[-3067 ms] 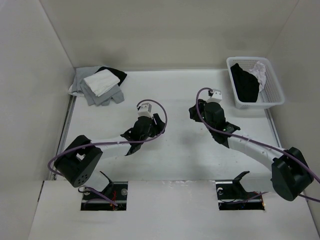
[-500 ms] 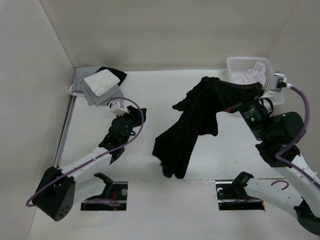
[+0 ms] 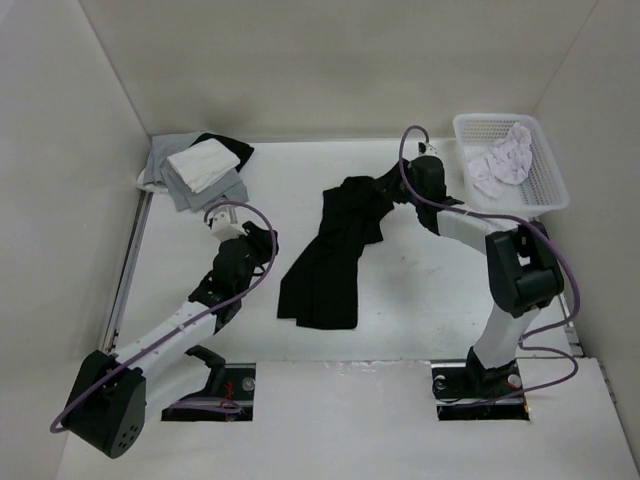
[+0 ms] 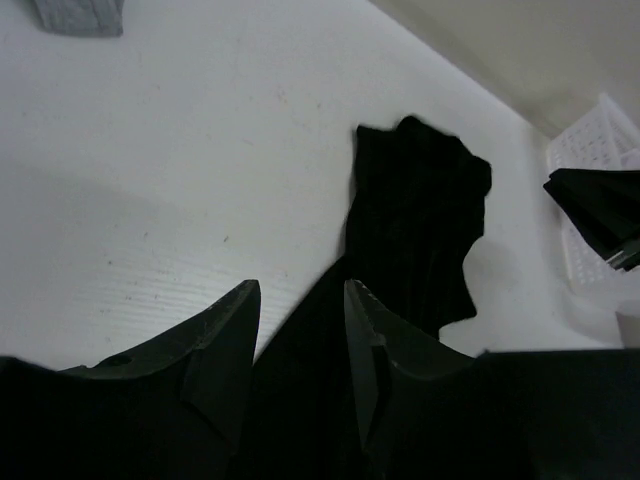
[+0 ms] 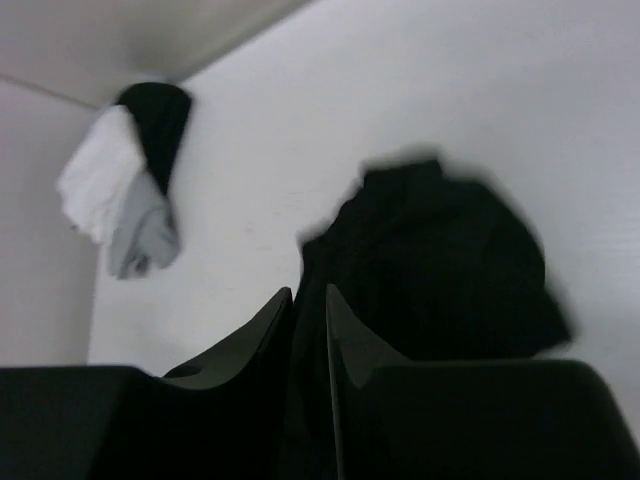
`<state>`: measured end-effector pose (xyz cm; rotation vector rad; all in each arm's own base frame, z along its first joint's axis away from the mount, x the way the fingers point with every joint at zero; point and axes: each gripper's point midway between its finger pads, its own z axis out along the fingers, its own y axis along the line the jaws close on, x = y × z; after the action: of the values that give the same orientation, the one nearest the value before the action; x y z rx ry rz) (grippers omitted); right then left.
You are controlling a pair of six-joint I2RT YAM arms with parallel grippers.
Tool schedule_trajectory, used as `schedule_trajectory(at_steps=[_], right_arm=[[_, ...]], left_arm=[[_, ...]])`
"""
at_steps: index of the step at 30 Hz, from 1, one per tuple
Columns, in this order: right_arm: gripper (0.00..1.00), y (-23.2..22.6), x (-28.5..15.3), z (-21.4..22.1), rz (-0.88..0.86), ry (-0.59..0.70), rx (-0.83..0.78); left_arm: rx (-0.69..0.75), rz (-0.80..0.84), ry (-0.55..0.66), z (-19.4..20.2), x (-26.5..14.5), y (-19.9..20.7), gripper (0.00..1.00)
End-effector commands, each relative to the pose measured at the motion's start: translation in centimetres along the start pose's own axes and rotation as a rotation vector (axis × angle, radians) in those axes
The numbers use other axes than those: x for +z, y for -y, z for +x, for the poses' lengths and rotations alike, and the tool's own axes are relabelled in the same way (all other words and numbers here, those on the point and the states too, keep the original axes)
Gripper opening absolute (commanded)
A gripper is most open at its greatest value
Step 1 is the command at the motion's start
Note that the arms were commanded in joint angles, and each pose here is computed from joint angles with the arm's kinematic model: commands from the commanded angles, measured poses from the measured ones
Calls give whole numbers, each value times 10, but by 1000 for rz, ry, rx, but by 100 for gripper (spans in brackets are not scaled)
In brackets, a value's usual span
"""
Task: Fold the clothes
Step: Move the tank top to the center of the board, then flatten the tank top out
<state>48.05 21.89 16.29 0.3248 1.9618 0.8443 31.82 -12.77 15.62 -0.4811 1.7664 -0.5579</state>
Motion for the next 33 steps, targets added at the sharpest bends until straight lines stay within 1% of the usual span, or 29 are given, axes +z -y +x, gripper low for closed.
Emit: schedule_trajectory(at_steps=[1,2,3,4,5,6,7,8,9,11,14,15,19,23,25,28,30,31,33], right_arm=[[36,-77,-32,-79,-190,207,-15],[39,-76,-36,-72,-184,199,-30],[41,-74,-42,-53,-166,169,-48],[37,-67,-49,-33,-141,138,-61],[28,-59,-55,-16,-119,111,-68],[10,-49,-66,13,-95,67,-75],[4,-44,-71,25,-88,46,-79],[0,-37,-80,48,-75,3,-84],[0,-33,-87,65,-67,-29,-89],[1,-24,-101,94,-43,-72,-97],[6,-15,-121,133,-13,-132,-134],[9,-11,-132,153,1,-168,-161],[11,-5,-145,173,16,-186,-183],[15,3,-149,185,30,-203,-177],[18,6,-148,190,34,-211,-178],[26,12,-149,195,45,-218,-167],[30,18,-150,197,66,-219,-165],[33,25,-150,201,88,-231,-161],[35,27,-151,206,92,-248,-154]], left_arm=[[78,-55,-106,32,-1,-14,37],[91,-67,-128,39,-2,-17,36],[118,-87,-170,51,-4,-23,33],[142,-108,-209,62,-8,-30,31],[155,-122,-235,69,-11,-35,28],[170,-141,-283,80,-18,-41,25],[177,-152,-307,85,-22,-45,24],[183,-164,-337,92,-28,-47,24],[191,-189,-384,102,-39,-51,24],[197,-233,-435,110,-52,-60,24],[181,-307,-494,118,-72,-73,31],[151,-313,-532,125,-83,-72,33],[135,-353,-581,132,-99,-74,36],[109,-334,-602,141,-106,-71,40],[103,-315,-622,147,-106,-67,41],[102,-311,-636,153,-105,-66,42],[104,-298,-640,157,-104,-65,40],[101,-299,-647,160,-103,-65,35],[103,-289,-650,161,-101,-62,25]])
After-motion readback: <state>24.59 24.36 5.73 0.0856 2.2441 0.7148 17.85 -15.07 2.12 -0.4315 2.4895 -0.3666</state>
